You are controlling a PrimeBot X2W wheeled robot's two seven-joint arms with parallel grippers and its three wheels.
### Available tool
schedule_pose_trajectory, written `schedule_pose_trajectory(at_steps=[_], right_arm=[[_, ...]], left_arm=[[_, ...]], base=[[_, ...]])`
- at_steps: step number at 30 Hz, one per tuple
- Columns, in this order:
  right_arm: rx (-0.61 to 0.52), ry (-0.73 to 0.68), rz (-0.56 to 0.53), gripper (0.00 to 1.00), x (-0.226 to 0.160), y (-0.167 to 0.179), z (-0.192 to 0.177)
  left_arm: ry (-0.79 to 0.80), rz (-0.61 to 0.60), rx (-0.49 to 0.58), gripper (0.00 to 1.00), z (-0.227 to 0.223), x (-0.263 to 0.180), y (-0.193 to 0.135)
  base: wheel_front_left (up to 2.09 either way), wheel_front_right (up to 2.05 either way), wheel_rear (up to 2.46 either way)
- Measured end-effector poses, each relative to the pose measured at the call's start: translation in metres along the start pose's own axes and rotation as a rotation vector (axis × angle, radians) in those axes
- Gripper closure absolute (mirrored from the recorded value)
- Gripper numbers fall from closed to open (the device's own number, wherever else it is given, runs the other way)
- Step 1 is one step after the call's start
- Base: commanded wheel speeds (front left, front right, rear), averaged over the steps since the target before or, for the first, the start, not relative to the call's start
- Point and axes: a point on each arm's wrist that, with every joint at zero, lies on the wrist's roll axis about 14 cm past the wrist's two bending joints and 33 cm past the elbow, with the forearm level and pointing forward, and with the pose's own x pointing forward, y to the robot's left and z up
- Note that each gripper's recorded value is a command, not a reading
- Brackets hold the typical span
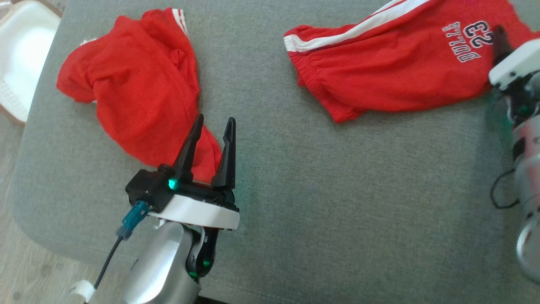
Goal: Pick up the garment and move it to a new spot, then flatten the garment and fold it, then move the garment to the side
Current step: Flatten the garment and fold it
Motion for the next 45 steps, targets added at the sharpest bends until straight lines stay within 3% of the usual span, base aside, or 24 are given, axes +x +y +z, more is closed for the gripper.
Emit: schedule_pose_trajectory(at_steps=[1,2,3,4,9,17,27,33,45], right_arm=[[-0.007,0.010,-0.001,0.00,0.003,0.001,0.001],[-0.025,0.023,-0.001,0.45,0.007,0.003,0.002],[-0.025,0.023,-0.001,0.45,0.007,0.003,0.002],[-0.031,0.023,0.000,1.00,0.009,0.004,0.003],[-0.050,0.012,0.005,1.00,0.008,0.008,0.001],[0.020,-0.162,0.014,1.00,-0.017,0.013,0.014],[0.173,-0.394,-0.106,1.00,-0.086,-0.048,0.032],[0.223,-0.468,-0.178,1.00,-0.132,-0.088,0.021],[0.304,-0.541,-0.165,1.00,-0.169,-0.100,0.009]], left_arm=[[0.002,0.005,-0.002,0.00,-0.001,0.000,0.002],[0.008,0.011,-0.002,0.00,-0.003,0.000,0.004],[0.008,0.011,-0.002,0.00,-0.003,0.000,0.004],[0.010,0.012,-0.001,0.00,-0.003,0.000,0.004],[0.007,0.004,0.000,0.00,-0.002,0.005,0.001],[-0.010,-0.047,0.001,0.00,0.002,0.011,-0.016],[-0.034,-0.120,0.003,0.00,0.007,0.007,-0.042],[-0.063,-0.180,0.004,0.00,0.016,0.004,-0.063],[-0.076,-0.237,0.021,0.00,0.019,-0.001,-0.080]], base=[[0.00,0.00,0.00],[0.00,0.00,0.00],[0.00,0.00,0.00],[0.00,0.00,0.00],[0.00,0.00,0.00],[0.00,0.00,0.00],[0.00,0.00,0.00],[0.00,0.00,0.00],[0.00,0.00,0.00]])
